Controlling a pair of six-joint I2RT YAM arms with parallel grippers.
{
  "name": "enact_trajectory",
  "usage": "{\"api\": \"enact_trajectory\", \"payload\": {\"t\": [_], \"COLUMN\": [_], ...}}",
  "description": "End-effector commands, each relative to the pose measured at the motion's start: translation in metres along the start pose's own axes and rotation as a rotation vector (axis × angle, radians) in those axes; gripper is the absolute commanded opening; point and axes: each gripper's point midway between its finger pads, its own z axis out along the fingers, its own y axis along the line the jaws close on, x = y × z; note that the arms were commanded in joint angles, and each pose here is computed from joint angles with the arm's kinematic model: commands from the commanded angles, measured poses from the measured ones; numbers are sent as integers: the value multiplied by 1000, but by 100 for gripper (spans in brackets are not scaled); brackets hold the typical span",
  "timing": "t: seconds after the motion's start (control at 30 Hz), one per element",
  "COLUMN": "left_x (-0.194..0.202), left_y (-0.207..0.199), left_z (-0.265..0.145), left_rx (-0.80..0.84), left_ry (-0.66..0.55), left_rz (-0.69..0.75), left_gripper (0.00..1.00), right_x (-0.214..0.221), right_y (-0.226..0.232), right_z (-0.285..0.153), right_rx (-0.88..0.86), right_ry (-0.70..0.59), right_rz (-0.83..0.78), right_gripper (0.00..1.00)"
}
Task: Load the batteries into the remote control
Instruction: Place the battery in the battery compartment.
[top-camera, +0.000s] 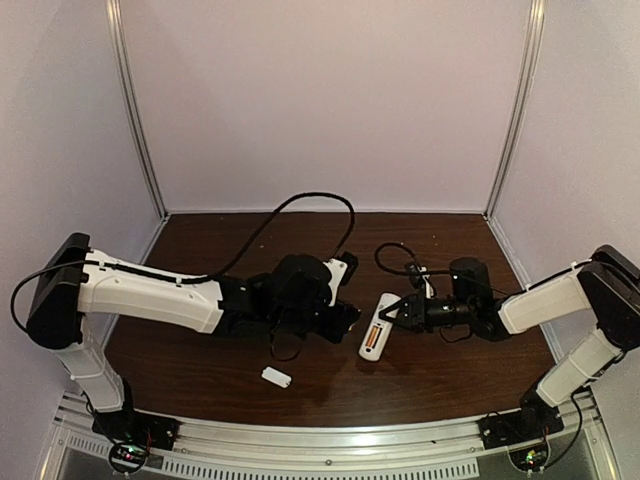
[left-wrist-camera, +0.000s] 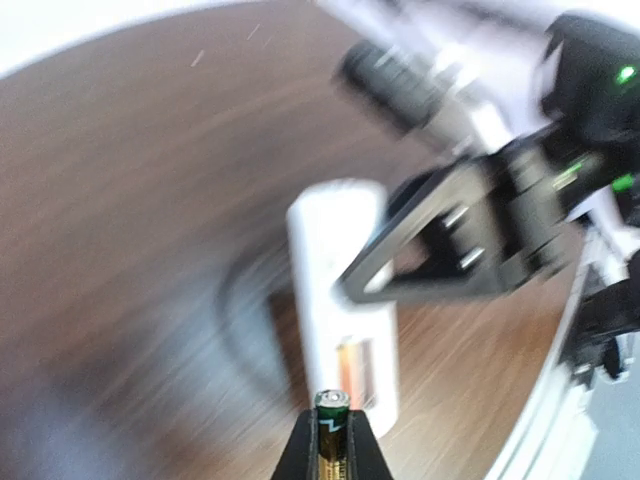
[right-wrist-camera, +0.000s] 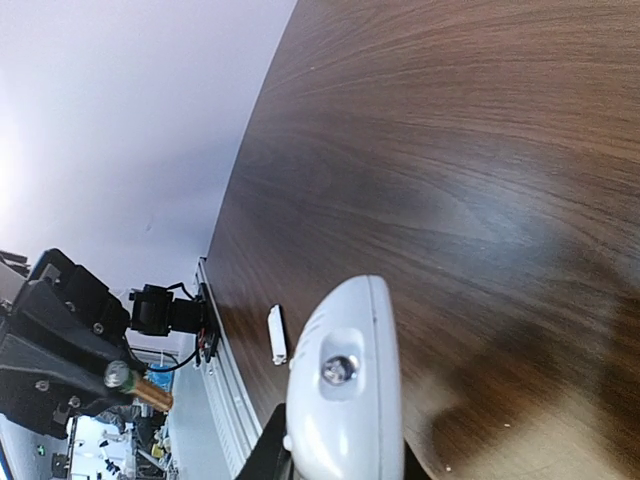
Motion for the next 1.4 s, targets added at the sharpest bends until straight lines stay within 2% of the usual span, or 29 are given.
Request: {"api": "enact_trajectory", "payload": {"t": [0.0, 0.23, 0.4, 0.6, 0.77, 1.13, 1.37], "left_x": [-54, -54, -46, -38, -31, -19, -12], "left_y": [-50, -71, -72, -62, -57, -34, -34], "left_z": [-16, -10, -14, -14, -13, -13, -12], "left_rx": [247, 349, 381, 350, 323, 224, 231], "left_ry": [-269, -273, -292, -311, -273, -246, -214], "left_rz": [98, 126, 146, 155, 172, 169, 171], "left_gripper": [0, 0, 0, 0, 0, 0, 0], "right_x": [1, 0, -1, -1, 3, 2, 2], "right_y": [34, 56, 63, 73, 69, 72, 72], "right_z": [2, 4, 2, -1, -1, -2, -2], "right_rx": [-121, -190, -238, -303, -312, -335, -330], "right_ry": [-4, -9, -12, -10, -3, -10, -11], "right_rz": [-28, -12, 29, 76, 119, 130, 124], "right_gripper": [0, 0, 0, 0, 0, 0, 0]}}
